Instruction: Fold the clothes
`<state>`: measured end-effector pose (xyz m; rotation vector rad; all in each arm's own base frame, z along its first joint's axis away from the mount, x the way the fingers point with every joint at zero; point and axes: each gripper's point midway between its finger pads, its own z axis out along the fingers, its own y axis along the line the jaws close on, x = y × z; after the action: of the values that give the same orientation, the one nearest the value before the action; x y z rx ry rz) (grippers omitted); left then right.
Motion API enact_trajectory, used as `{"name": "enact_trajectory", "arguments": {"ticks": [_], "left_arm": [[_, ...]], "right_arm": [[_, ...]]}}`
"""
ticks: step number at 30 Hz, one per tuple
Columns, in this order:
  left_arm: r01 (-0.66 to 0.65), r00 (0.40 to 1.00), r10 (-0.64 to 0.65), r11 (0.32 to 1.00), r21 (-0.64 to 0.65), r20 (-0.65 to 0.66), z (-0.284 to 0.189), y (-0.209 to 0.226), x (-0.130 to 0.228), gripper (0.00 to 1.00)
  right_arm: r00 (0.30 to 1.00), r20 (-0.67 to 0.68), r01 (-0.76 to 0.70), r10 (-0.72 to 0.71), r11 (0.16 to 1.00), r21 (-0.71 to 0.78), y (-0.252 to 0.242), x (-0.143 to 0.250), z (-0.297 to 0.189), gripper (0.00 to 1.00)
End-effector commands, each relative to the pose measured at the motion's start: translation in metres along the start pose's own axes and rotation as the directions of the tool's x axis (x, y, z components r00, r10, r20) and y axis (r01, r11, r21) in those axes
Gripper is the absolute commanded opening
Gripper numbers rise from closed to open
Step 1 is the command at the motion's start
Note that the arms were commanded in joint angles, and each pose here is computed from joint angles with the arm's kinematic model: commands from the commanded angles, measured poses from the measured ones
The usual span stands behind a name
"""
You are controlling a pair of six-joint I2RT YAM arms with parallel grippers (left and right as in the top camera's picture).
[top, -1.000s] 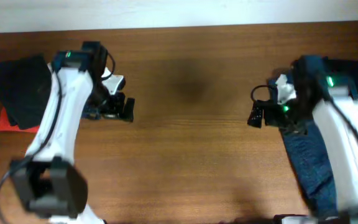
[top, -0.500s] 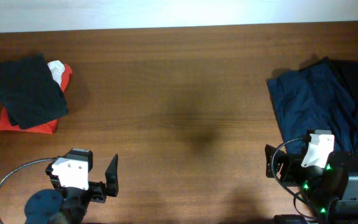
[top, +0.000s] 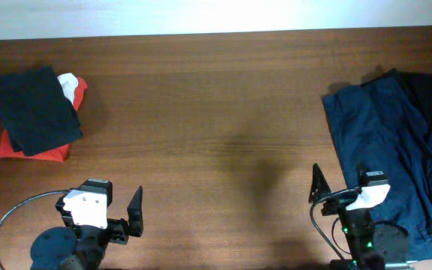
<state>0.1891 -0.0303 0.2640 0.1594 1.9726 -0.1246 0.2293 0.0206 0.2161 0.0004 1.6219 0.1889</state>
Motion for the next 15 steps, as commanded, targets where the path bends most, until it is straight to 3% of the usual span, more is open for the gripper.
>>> {"name": "enact_trajectory", "arguments": {"ticks": [1, 3, 6, 15], "left_arm": [[0.012, 1.0, -0.012, 1.0, -0.012, 0.0, 0.0, 0.002, 0.001, 0.99], [0.012, 1.0, -0.012, 1.0, -0.012, 0.0, 0.0, 0.002, 0.001, 0.99], [0.012, 1.0, -0.012, 1.0, -0.012, 0.0, 0.0, 0.002, 0.001, 0.99], [0.012, 1.0, -0.012, 1.0, -0.012, -0.002, 0.0, 0.002, 0.001, 0.99]], "right_arm": [[0.997, 0.078, 0.016, -0.018, 1.0, 0.025, -0.007, 0.009, 0.009, 0.99], [0.992, 0.12, 0.021, -0.029, 0.998, 0.067, -0.016, 0.016, 0.014, 0.99], [0.994, -0.028, 0.103, -0.101, 0.991, 0.08, -0.021, 0.057, 0.018, 0.99], [0.994, -0.025, 0.109, -0.107, 0.991, 0.072, -0.02, 0.056, 0.018, 0.99]]}}
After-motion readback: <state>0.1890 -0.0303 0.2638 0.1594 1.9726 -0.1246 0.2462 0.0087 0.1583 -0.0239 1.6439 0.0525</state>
